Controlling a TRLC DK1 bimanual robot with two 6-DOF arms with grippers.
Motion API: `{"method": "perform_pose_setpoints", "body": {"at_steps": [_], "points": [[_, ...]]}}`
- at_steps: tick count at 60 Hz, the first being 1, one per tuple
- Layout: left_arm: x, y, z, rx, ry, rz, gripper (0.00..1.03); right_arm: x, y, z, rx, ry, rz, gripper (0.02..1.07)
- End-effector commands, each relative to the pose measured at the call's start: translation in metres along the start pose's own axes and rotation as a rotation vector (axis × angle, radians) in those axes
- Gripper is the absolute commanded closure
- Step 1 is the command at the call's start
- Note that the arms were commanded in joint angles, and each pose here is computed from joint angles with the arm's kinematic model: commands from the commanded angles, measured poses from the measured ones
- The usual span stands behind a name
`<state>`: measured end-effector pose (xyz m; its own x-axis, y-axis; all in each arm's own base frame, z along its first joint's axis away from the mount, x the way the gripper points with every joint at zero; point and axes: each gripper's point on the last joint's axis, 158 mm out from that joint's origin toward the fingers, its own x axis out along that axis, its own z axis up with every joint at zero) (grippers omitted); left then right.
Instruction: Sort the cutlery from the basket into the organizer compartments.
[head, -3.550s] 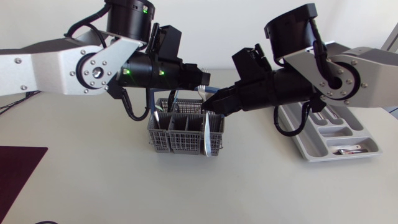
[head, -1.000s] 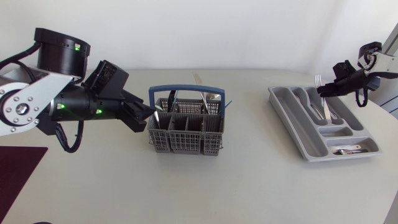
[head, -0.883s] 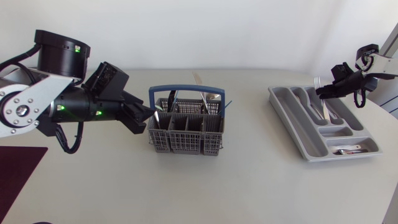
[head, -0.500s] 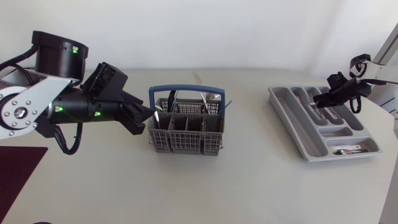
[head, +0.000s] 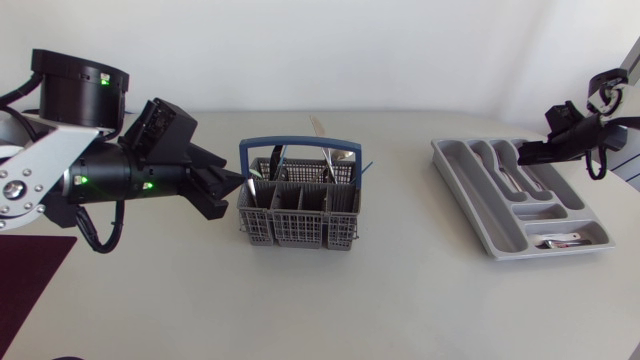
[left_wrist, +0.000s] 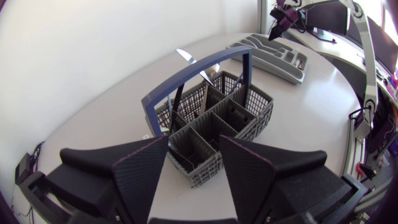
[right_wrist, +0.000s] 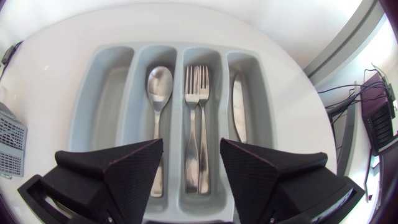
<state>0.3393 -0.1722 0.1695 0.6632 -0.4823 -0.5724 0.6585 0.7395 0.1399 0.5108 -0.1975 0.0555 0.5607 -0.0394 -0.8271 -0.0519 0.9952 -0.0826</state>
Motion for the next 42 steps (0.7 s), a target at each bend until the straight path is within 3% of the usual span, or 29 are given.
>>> {"method": "perform_pose_setpoints", "body": {"at_steps": [1, 14, 31, 42], "points": [[0.003, -0.006, -0.014, 0.024, 0.017, -0.014, 0.46, -0.034, 0.021, 0.009, -0.05, -0.047, -0.004, 0.33], [0.007, -0.001, -0.025, 0.026, 0.028, -0.001, 0.46, -0.097, 0.095, 0.006, -0.148, -0.123, 0.058, 0.32], [0.009, 0.013, -0.04, -0.003, 0.022, 0.022, 0.46, -0.176, 0.242, 0.003, -0.32, -0.253, 0.223, 0.33], [0.013, 0.018, -0.045, -0.024, 0.016, 0.013, 0.46, -0.209, 0.319, 0.002, -0.382, -0.289, 0.329, 0.33]]}}
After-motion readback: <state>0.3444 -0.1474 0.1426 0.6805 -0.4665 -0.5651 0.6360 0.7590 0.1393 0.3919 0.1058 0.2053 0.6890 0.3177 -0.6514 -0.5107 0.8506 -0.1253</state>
